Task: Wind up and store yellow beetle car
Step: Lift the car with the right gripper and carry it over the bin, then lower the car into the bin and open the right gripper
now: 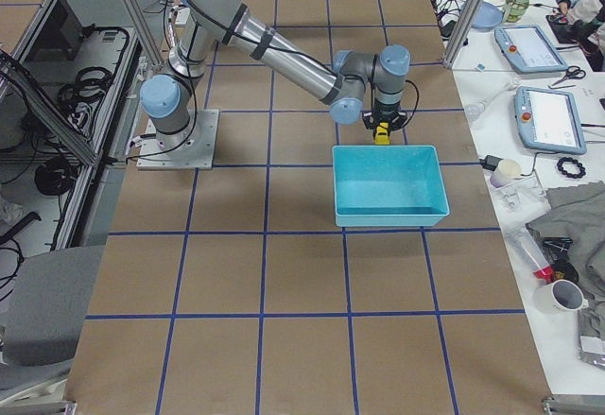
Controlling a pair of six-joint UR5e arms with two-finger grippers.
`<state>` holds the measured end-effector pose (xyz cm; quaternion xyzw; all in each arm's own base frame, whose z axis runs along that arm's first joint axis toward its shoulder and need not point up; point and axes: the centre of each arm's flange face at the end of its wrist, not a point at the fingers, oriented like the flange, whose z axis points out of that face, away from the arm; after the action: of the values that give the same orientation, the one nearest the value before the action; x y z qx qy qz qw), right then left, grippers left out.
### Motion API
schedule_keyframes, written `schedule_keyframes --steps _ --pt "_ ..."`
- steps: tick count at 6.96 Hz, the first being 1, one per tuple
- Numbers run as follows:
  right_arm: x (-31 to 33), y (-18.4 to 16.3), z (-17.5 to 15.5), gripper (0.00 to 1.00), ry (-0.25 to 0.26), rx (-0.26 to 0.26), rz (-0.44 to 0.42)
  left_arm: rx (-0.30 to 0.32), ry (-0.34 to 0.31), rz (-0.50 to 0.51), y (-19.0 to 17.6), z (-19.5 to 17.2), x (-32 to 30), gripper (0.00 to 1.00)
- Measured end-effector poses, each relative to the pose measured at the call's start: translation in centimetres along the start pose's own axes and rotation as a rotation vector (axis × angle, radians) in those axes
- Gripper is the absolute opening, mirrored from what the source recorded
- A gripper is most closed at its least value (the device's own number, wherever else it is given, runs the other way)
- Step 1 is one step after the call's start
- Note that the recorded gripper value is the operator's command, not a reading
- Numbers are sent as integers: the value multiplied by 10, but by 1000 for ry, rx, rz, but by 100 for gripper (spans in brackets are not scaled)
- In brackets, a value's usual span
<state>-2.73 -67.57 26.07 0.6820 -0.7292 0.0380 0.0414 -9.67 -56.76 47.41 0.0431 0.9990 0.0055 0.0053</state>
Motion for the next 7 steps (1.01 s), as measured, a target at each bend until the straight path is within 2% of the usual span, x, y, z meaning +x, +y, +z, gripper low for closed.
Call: schedule_keyframes --steps 2,3,5,7 --pt "14 10 -64 10 8 -7 28 8 -3 -4 0 -2 -3 100" --pt "20 32 -77 10 -4 -13 20 10 -3 -5 0 -3 -3 100" --pt "14 128 -65 13 -44 -9 -2 13 -2 -4 0 -3 -2 100" --pt "-15 191 -34 15 -89 9 -21 15 -2 -3 -1 -2 -2 100"
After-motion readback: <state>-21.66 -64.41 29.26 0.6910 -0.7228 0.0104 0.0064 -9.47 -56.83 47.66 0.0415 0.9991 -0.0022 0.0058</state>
